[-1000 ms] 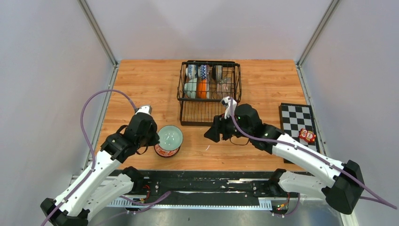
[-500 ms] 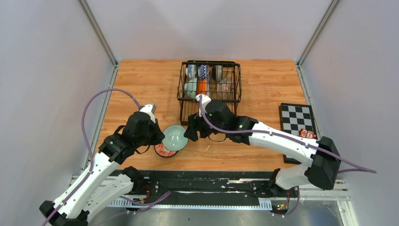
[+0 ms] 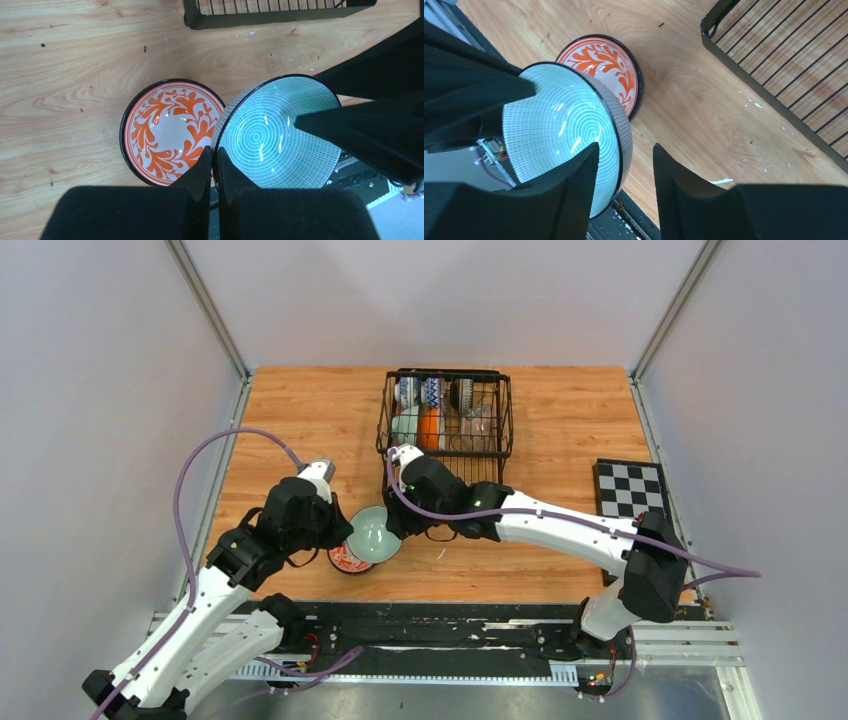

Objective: Load the bowls into the dish rack
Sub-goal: Turn the bowl upside down on the dish rack.

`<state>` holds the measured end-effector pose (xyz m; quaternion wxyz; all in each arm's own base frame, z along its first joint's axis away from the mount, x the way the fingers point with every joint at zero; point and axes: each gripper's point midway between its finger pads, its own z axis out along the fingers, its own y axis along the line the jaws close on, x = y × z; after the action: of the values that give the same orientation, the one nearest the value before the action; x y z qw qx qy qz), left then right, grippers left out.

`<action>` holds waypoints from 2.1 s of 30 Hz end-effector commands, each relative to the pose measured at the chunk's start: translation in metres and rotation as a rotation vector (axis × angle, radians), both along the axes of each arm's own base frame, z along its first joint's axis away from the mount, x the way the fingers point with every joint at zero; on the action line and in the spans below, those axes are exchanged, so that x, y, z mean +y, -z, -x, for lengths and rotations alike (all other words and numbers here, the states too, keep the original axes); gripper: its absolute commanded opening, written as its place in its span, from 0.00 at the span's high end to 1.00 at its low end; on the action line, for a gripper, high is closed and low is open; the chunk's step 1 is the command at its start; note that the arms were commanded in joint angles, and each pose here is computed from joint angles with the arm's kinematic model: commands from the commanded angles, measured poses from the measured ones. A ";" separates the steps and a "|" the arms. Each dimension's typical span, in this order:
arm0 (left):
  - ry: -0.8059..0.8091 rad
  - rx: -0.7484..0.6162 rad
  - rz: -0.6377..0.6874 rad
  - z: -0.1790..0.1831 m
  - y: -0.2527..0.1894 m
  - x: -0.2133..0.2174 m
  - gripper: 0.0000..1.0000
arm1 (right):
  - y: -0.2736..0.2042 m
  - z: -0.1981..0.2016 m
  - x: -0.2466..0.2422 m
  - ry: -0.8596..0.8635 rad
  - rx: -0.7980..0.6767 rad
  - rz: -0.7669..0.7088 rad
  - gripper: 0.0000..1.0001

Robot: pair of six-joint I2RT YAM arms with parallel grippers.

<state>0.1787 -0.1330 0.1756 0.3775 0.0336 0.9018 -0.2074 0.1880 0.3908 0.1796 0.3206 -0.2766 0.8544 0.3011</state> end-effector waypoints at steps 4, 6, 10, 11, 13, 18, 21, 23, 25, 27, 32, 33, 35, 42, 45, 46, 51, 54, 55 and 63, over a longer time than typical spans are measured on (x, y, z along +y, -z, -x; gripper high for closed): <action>0.063 -0.089 0.077 -0.006 -0.031 -0.016 1.00 | 0.006 -0.006 -0.001 0.026 -0.043 0.088 0.65; 0.070 -0.086 0.078 -0.006 -0.031 -0.017 1.00 | 0.008 -0.006 0.000 0.024 -0.047 0.104 0.74; 0.086 -0.081 0.077 -0.005 -0.029 -0.020 1.00 | 0.006 -0.006 0.001 0.021 -0.057 0.109 0.97; 0.087 -0.076 0.076 -0.005 -0.028 -0.020 1.00 | 0.005 -0.006 0.001 0.022 -0.062 0.109 0.97; 0.090 -0.067 0.068 -0.005 -0.025 -0.020 1.00 | 0.004 -0.006 0.000 0.027 -0.076 0.116 0.97; 0.082 -0.043 0.034 -0.004 -0.019 -0.015 0.79 | 0.002 -0.009 -0.005 0.048 -0.107 0.140 0.97; 0.085 -0.013 -0.004 -0.002 -0.011 -0.012 0.62 | 0.000 -0.011 -0.006 0.055 -0.131 0.162 0.97; 0.088 0.003 -0.020 -0.001 -0.007 -0.010 0.55 | -0.002 -0.012 -0.006 0.060 -0.146 0.176 0.97; 0.093 0.016 -0.025 0.000 -0.004 -0.011 0.51 | -0.003 -0.013 -0.007 0.065 -0.157 0.187 0.97; 0.095 0.026 -0.025 0.001 -0.001 -0.011 0.50 | -0.006 -0.013 -0.006 0.064 -0.162 0.184 0.97; 0.092 0.046 -0.010 0.002 0.005 -0.015 0.48 | -0.010 -0.013 -0.001 0.057 -0.175 0.183 0.97; 0.091 0.050 -0.008 0.002 0.006 -0.015 0.48 | -0.010 -0.013 0.000 0.056 -0.175 0.186 0.97; 0.093 0.055 -0.002 0.001 0.007 -0.018 0.49 | -0.011 -0.013 0.002 0.055 -0.179 0.190 0.97; 0.099 0.065 -0.014 0.001 0.012 -0.021 0.60 | -0.017 -0.015 0.003 0.065 -0.205 0.201 0.97; 0.097 0.067 -0.018 0.001 0.014 -0.020 0.71 | -0.017 -0.015 0.004 0.064 -0.205 0.202 0.97; 0.098 0.070 -0.019 0.000 0.015 -0.020 0.74 | -0.017 -0.015 0.004 0.063 -0.204 0.200 0.97; 0.099 0.070 -0.008 0.000 0.018 -0.023 0.85 | -0.022 -0.014 0.006 0.061 -0.206 0.189 0.97; 0.102 0.073 -0.002 -0.001 0.021 -0.025 0.93 | -0.024 -0.012 0.006 0.056 -0.208 0.183 0.97; 0.103 0.076 -0.003 -0.001 0.022 -0.025 0.95 | -0.024 -0.011 0.006 0.055 -0.208 0.182 0.97; 0.086 0.058 0.014 -0.005 0.020 -0.026 1.00 | -0.029 -0.008 0.002 0.052 -0.210 0.171 0.97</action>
<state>0.1821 -0.1549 0.1551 0.3356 0.0569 0.9139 -0.2213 0.2026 0.3796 0.1760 0.3652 -0.3140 0.8635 0.1494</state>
